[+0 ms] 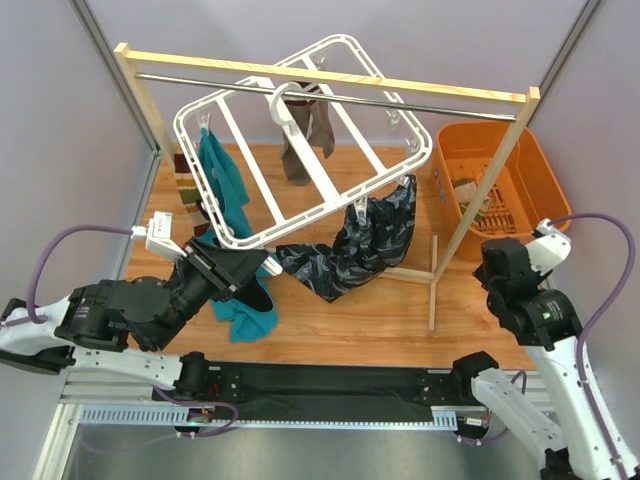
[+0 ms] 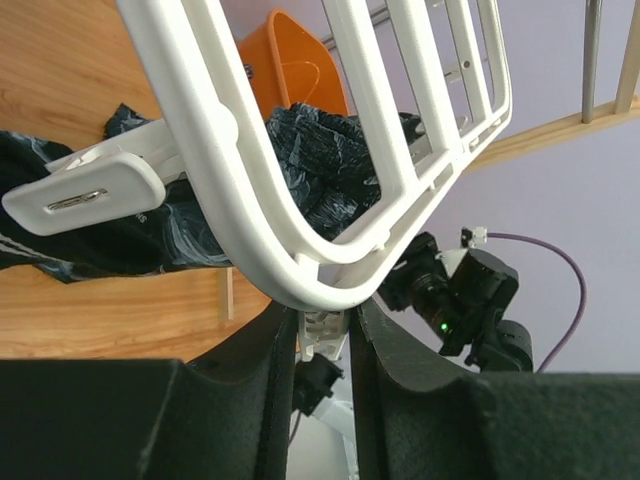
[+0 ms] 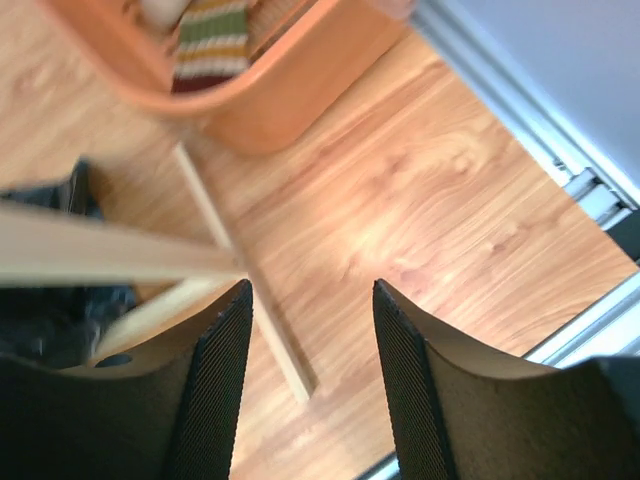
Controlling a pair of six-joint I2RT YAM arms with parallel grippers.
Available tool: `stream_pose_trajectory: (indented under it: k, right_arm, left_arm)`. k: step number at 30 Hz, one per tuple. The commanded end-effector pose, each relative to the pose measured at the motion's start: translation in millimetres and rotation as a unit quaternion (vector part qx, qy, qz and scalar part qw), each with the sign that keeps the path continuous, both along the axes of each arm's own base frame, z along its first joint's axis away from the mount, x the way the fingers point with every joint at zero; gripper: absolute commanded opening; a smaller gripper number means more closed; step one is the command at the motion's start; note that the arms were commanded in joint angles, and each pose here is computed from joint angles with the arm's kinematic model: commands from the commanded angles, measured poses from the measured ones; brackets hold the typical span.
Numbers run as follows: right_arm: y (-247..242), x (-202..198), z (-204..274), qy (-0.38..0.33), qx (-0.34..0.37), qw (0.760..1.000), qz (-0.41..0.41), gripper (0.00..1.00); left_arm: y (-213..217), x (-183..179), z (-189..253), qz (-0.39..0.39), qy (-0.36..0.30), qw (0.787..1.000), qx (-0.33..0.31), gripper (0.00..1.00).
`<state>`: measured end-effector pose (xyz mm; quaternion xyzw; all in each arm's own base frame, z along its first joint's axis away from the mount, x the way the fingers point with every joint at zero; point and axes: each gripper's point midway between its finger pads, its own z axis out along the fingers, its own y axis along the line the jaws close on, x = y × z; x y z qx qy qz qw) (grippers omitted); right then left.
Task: Clip the socks to the hanger
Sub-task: Pick up the sock.
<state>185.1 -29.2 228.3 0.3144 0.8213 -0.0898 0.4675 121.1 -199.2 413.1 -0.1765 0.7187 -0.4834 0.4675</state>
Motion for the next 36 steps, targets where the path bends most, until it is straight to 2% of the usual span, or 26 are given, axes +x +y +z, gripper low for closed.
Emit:
stream_pose_trajectory:
  k: [1, 3, 4, 6, 7, 9, 10, 11, 13, 14, 16, 17, 18, 19, 20, 21, 25, 27, 33, 34, 36]
  right_arm:
    - [-11.6, 21.4, 36.5, -0.059, 0.006, 0.998, 0.005, 0.54]
    - [-24.1, 33.4, 52.1, -0.082, 0.013, 0.996, -0.015, 0.55]
    - [-26.8, 45.6, 48.3, -0.069, 0.016, 0.997, -0.018, 0.59]
    - [-33.2, 74.7, 58.4, -0.090, 0.025, 0.996, -0.005, 0.64]
    - [-33.1, 89.6, 70.9, -0.105, 0.025, 0.994, 0.013, 0.71]
    - [-40.7, 131.3, 70.8, -0.093, 0.012, 0.995, 0.035, 0.84]
    - [-42.4, 146.8, 95.2, -0.114, 0.003, 0.992, 0.047, 0.92]
    - [-45.7, 176.3, 80.3, -0.088, 0.003, 0.994, 0.059, 0.96]
    - [-45.7, 209.2, 77.8, -0.071, -0.001, 0.993, 0.090, 1.00]
    - [-50.1, 237.6, 72.4, -0.057, 0.002, 0.994, 0.091, 1.00]
    - [-57.2, 261.8, 53.7, -0.018, 0.019, 0.996, 0.083, 1.00]
    - [-58.8, 272.6, 72.0, -0.020, 0.017, 0.996, 0.085, 1.00]
    - [-62.4, 292.9, 32.7, 0.029, 0.028, 0.995, 0.086, 1.00]
    - [-66.3, 302.9, 28.9, 0.038, 0.027, 0.995, 0.085, 1.00]
    - [-70.2, 300.8, 7.5, 0.083, 0.039, 0.993, 0.074, 1.00]
    - [-82.5, 317.7, -1.1, 0.093, 0.045, 0.993, 0.054, 1.00]
    - [-85.2, 320.1, -55.4, 0.171, 0.111, 0.979, 0.023, 1.00]
    - [-73.4, 316.1, -86.3, 0.197, 0.143, 0.969, 0.037, 1.00]
    - [-57.1, 332.8, -114.7, 0.181, 0.172, 0.965, 0.085, 0.90]
    - [-54.2, 334.9, -114.7, 0.181, 0.179, 0.963, 0.091, 0.86]
    - [-51.4, 332.7, -127.9, 0.197, 0.192, 0.957, 0.087, 0.85]
  left_arm:
    - [8.5, -0.5, -3.9, -0.009, -0.011, 1.000, 0.017, 0.00]
    - [11.2, -0.4, -1.5, -0.011, -0.017, 1.000, 0.017, 0.00]
    - [12.9, -0.6, -2.0, -0.015, -0.025, 0.999, 0.025, 0.00]
    - [12.8, -1.2, -3.0, -0.019, -0.030, 0.999, 0.024, 0.00]
    - [16.4, -1.2, -2.9, -0.022, -0.038, 0.999, 0.026, 0.00]
    - [14.2, -2.7, -8.3, -0.029, -0.040, 0.998, 0.025, 0.00]
    - [17.0, -2.5, -8.1, -0.031, -0.049, 0.998, 0.028, 0.00]
    - [17.9, -3.1, -12.3, -0.034, -0.048, 0.998, 0.033, 0.00]
    - [21.4, -3.9, -11.8, -0.037, -0.042, 0.998, 0.025, 0.00]
    - [21.6, -4.3, -12.0, -0.038, -0.043, 0.998, 0.026, 0.00]
    - [18.7, -5.0, -15.8, -0.040, -0.040, 0.998, 0.028, 0.00]
    - [18.0, -4.4, -20.7, -0.037, -0.037, 0.998, 0.034, 0.00]
    - [17.7, -4.5, -23.9, -0.034, -0.027, 0.999, 0.032, 0.00]
    - [17.6, -4.5, -22.8, -0.032, -0.021, 0.999, 0.027, 0.00]
    - [21.5, -2.6, -12.4, -0.028, -0.029, 0.999, 0.021, 0.00]
    - [23.7, -2.0, -8.7, -0.027, -0.032, 0.999, 0.026, 0.00]
    - [19.5, -1.3, -10.4, -0.015, -0.010, 0.999, 0.040, 0.00]
    - [19.2, -0.8, -15.5, -0.013, -0.010, 0.999, 0.050, 0.00]
    - [20.2, 1.5, -19.9, 0.000, -0.001, 0.999, 0.049, 0.00]
    - [20.5, 1.3, -21.6, 0.000, 0.001, 0.999, 0.052, 0.00]
    - [18.8, 0.2, -23.9, -0.001, 0.008, 0.999, 0.046, 0.00]
